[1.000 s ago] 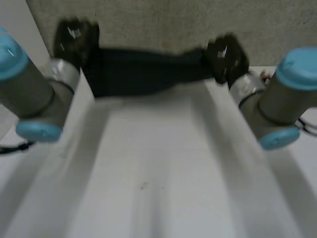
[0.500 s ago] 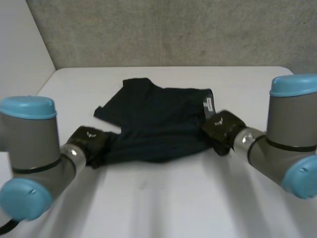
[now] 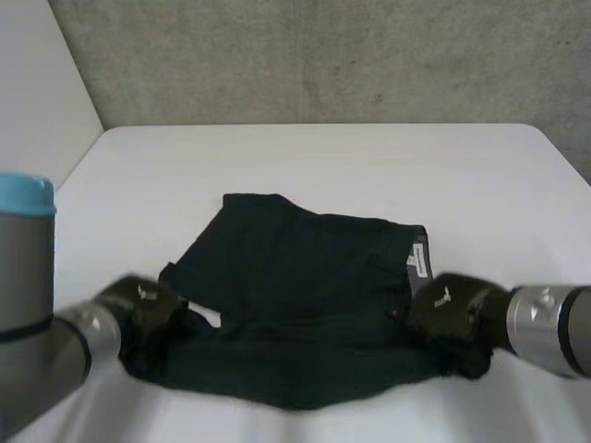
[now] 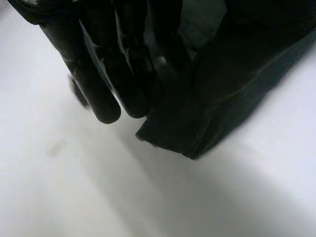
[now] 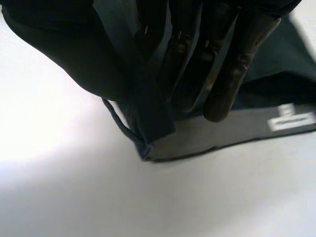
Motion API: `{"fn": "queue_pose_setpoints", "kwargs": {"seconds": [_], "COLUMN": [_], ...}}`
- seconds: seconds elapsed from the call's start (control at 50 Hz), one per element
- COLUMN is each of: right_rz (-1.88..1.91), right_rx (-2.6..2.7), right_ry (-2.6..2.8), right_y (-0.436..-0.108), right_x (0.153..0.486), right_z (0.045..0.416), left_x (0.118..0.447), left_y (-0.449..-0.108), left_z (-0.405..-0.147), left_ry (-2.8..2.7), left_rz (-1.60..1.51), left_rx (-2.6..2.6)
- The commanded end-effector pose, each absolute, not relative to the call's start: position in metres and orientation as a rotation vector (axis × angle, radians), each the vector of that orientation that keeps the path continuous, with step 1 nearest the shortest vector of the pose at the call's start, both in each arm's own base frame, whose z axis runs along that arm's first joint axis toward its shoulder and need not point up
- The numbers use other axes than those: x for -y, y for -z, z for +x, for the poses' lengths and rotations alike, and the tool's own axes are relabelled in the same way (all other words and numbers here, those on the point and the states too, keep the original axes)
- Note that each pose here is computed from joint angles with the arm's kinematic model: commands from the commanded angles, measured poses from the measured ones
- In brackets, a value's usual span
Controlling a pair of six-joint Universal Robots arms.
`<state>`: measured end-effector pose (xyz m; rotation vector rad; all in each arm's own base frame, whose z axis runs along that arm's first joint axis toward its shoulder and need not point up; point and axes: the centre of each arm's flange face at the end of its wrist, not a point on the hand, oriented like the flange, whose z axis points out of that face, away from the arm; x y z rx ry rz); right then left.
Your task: Fold the shorts.
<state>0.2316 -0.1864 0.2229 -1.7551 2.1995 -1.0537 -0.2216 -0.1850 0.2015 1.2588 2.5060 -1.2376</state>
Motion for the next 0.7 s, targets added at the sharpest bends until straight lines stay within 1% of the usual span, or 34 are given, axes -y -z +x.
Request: {"fn": "queue_pose_setpoints", "kwargs": {"seconds": [0.02,0.04,0.08,0.1,0.16,0.18,0.24,0.26,0.32,0.42,0.54,0.64,0.7], "right_rz": [-1.534,-1.487,-1.447,-1.418,-1.368,-1.342,-1.319,-1.320,-1.330,-1.378,-1.400,-1.432,-1.430], "right_rx": [-2.203,-2.197,-2.192,-2.194,-2.213,-2.235,-2.278,-2.295,-2.293,-2.199,-2.072,-2.019,-2.025], "right_ry": [1.301,1.350,1.396,1.436,1.513,1.564,1.640,1.691,1.755,1.915,2.098,2.105,2.108], "right_y": [-0.229,-0.229,-0.229,-0.226,-0.223,-0.220,-0.214,-0.209,-0.200,-0.171,-0.147,-0.125,-0.122], "right_x": [0.229,0.238,0.245,0.254,0.271,0.281,0.298,0.307,0.319,0.345,0.366,0.365,0.364], "right_z": [0.247,0.250,0.252,0.254,0.256,0.257,0.256,0.258,0.264,0.279,0.290,0.302,0.304], "left_x": [0.236,0.250,0.260,0.273,0.294,0.308,0.325,0.334,0.347,0.377,0.396,0.399,0.399], "left_y": [-0.223,-0.226,-0.227,-0.227,-0.225,-0.220,-0.208,-0.198,-0.183,-0.158,-0.143,-0.141,-0.140], "left_z": [-0.244,-0.250,-0.258,-0.266,-0.275,-0.281,-0.291,-0.298,-0.307,-0.321,-0.330,-0.337,-0.342], "left_ry": [1.546,1.621,1.675,1.732,1.796,1.820,1.833,1.836,1.833,1.873,1.940,1.989,2.020], "left_rz": [1.179,1.158,1.154,1.140,1.110,1.099,1.099,1.110,1.133,1.116,1.065,1.078,1.081], "left_rx": [-2.351,-2.309,-2.277,-2.239,-2.192,-2.173,-2.162,-2.155,-2.139,-2.042,-1.896,-1.781,-1.751]}}
